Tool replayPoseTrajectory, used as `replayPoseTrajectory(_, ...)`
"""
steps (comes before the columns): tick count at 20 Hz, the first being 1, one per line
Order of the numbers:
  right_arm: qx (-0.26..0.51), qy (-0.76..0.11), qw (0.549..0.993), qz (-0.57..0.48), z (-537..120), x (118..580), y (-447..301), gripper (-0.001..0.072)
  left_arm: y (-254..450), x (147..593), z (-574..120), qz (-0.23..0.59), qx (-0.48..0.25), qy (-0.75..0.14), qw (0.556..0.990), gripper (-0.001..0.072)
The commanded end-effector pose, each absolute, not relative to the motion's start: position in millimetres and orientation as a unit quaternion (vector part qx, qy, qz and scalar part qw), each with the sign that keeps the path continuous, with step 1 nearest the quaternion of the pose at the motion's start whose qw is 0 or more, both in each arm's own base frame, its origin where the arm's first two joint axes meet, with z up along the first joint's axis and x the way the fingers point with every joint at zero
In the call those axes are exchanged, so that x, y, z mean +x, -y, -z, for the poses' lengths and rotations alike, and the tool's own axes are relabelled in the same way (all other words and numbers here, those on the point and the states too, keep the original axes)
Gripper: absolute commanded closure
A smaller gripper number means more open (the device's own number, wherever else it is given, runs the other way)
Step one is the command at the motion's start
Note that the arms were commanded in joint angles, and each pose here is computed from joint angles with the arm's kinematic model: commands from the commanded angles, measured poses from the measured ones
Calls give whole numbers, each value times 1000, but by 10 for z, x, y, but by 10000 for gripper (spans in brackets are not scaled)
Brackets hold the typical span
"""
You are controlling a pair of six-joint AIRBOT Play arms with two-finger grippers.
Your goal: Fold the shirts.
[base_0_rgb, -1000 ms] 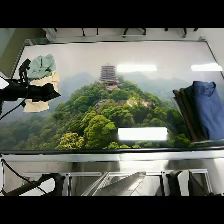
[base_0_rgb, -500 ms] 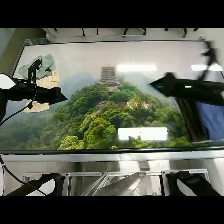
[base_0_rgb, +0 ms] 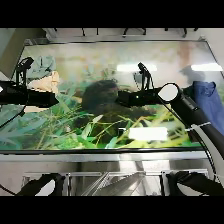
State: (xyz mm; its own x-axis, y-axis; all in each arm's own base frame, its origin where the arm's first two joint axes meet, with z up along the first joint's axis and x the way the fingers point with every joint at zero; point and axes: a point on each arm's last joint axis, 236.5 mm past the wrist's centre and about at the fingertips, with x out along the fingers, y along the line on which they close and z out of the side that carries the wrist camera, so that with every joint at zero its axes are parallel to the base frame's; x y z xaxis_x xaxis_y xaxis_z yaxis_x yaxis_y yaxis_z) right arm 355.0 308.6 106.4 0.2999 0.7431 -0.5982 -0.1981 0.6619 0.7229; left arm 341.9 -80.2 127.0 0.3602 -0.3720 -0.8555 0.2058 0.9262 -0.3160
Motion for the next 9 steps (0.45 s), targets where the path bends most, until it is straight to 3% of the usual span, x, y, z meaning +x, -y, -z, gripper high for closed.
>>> replayPoseTrajectory(1, 266, -512, 754, -314, -996, 3524, -3142, 685, 780, 3401, -1297, 172, -73, -535, 824, 690)
replayPoseTrajectory(9, 266, -512, 754, -314, -996, 3524, -3142, 685, 771, 3444, -1313, 169, -73, -527, 830, 691)
